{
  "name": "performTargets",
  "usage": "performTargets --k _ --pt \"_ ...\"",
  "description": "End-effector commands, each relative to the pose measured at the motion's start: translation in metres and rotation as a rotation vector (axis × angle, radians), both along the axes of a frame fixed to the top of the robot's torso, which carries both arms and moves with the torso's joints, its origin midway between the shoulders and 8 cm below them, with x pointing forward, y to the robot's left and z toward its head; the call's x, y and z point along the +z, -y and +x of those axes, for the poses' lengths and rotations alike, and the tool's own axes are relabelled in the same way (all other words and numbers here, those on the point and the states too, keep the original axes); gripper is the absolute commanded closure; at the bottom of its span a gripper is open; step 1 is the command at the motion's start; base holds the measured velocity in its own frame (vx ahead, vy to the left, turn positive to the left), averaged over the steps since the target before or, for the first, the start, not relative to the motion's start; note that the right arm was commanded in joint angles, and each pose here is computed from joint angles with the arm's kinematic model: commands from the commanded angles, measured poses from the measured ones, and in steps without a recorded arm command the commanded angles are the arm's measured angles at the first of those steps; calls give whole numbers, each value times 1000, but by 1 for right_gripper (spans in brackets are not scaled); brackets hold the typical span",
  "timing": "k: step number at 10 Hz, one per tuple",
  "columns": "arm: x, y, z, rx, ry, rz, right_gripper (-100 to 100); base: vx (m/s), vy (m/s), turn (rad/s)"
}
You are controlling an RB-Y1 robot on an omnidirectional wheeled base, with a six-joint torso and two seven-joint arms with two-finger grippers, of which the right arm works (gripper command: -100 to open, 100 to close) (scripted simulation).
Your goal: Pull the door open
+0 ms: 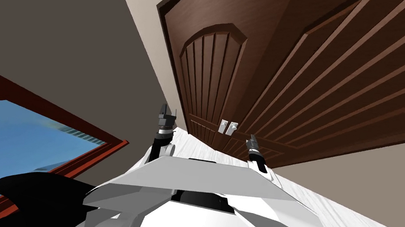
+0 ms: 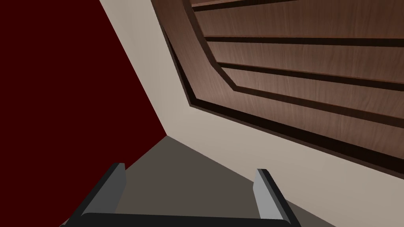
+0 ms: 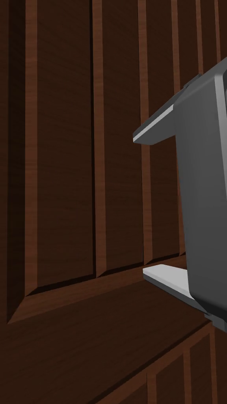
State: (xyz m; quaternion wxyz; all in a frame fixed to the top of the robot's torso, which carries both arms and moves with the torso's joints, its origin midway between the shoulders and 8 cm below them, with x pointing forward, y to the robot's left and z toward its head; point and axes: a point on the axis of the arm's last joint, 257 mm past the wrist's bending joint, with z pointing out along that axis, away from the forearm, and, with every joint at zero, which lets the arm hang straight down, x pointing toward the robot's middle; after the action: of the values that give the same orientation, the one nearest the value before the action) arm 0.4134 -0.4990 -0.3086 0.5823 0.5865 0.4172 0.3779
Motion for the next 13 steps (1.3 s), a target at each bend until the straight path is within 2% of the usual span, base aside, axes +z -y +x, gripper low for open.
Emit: performTargets --k 1,3,4,5,10,11,12,13 --pt "4 -15 13 26 20 8 -100 242 10 150" --pt "11 -35 28 58 44 18 -100 197 108 136" --pt "9 -30 24 47 35 15 -100 86 50 25" --pt "9 -30 24 47 35 15 100 -8 -4 -22" --pt "9 -30 24 47 35 15 100 -17 -7 7" --pt "3 -21 15 34 16 11 100 -135 -52 -88" --pt "2 -20 14 34 13 10 100 -195 -66 -79" --pt "5 -26 17 46 21 13 -100 -192 -30 -5"
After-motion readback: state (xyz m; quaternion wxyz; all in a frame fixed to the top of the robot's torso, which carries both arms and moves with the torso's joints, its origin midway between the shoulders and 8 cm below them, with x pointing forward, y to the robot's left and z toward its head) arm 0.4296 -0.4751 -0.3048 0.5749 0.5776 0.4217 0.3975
